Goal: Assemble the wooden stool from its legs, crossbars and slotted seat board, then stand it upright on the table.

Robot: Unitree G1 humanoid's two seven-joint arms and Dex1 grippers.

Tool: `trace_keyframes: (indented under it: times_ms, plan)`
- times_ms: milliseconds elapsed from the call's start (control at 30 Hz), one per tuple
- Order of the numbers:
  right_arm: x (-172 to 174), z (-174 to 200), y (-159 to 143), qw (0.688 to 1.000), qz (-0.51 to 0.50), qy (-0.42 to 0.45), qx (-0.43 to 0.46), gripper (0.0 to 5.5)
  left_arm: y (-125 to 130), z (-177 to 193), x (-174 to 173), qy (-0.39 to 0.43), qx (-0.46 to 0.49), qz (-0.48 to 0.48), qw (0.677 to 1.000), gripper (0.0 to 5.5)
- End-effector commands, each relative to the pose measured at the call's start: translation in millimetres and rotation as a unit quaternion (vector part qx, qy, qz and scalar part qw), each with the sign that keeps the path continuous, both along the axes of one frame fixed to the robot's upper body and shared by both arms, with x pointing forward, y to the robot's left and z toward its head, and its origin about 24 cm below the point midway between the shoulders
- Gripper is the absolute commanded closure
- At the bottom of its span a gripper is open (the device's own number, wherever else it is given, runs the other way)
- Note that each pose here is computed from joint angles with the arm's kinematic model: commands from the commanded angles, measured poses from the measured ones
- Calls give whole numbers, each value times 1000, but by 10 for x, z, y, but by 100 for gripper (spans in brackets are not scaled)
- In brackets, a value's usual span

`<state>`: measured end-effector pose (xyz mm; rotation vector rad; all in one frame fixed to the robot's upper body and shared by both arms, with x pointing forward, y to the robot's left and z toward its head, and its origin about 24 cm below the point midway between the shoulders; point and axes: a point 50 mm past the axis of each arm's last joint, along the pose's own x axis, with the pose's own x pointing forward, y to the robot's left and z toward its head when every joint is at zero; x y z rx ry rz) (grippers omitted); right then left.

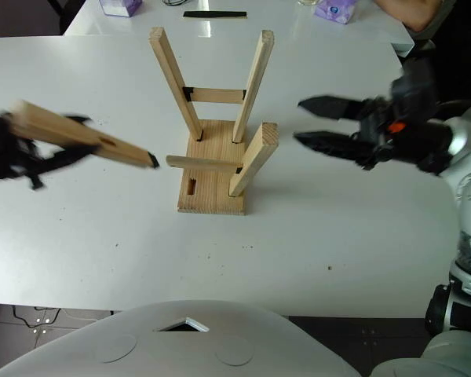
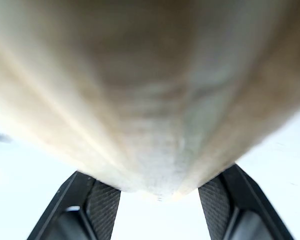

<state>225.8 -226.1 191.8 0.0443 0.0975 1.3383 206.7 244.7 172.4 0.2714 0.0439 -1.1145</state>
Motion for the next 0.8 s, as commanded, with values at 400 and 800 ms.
trace_keyframes:
  times_ms: [400,800]
  plan:
    - [19,-123,29,1000,2,-4,-15,267,-267,-29,112,-34,-24,-58,997,345]
    - [58,-133,68,1000,6,-9,-18,267,-343,-297,27,-2,48,-104,993,345]
